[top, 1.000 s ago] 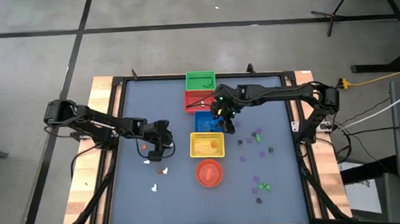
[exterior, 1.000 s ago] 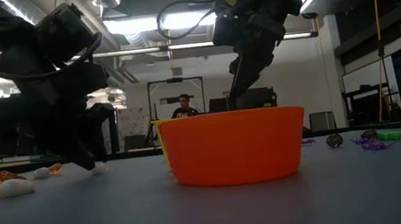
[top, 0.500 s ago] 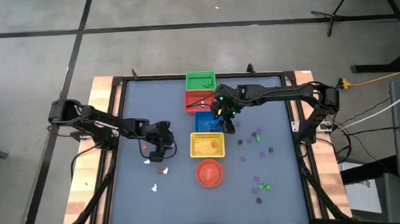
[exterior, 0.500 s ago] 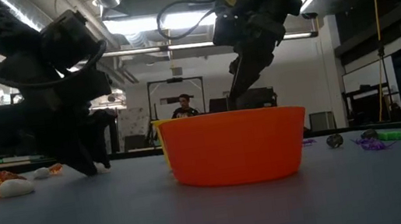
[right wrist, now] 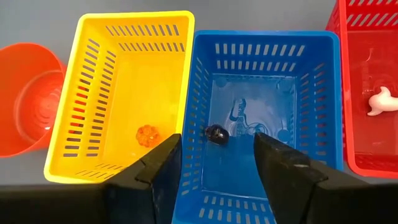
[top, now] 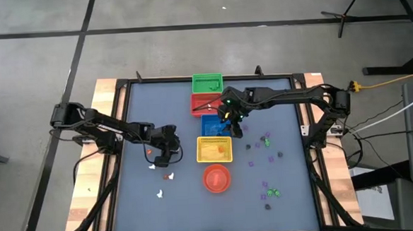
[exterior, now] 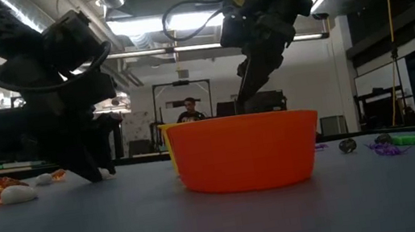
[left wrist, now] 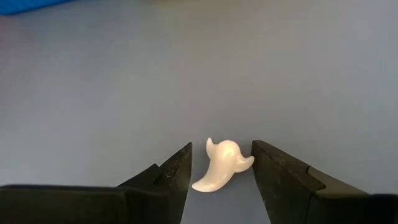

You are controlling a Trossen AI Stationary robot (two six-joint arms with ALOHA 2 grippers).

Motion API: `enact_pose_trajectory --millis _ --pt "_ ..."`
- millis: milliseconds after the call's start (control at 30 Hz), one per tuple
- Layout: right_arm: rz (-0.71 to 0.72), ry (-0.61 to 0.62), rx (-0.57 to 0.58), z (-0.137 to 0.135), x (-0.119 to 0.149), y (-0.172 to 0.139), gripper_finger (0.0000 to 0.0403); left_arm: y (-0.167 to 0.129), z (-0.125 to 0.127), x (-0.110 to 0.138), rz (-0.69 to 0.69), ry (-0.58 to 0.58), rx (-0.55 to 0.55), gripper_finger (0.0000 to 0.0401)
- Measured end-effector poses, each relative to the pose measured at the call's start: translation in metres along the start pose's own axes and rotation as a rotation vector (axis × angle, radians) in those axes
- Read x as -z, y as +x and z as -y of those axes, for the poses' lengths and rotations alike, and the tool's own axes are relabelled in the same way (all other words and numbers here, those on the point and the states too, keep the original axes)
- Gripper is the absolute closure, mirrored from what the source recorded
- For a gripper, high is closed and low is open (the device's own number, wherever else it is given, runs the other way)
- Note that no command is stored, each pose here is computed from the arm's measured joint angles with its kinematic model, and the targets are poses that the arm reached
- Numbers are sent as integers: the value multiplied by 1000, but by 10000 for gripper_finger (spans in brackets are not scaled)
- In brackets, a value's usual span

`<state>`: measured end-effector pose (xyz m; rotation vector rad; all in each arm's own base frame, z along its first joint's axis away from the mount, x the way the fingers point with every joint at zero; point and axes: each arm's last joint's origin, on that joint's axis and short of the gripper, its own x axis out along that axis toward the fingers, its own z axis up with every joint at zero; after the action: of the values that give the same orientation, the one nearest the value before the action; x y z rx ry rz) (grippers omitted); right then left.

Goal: Sort Halloween decoration
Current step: Put the white ghost toy into the red bin

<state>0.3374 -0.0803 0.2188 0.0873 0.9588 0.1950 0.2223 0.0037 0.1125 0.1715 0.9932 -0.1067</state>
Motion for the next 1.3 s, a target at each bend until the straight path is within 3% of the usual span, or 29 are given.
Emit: enact_pose_trajectory --millis 433,1300 --pt "0 0 0 0 0 0 205 0 0 1 -2 0 8 293" --pt "0 0 0 0 0 0 205 0 0 1 -5 0 -4 334"
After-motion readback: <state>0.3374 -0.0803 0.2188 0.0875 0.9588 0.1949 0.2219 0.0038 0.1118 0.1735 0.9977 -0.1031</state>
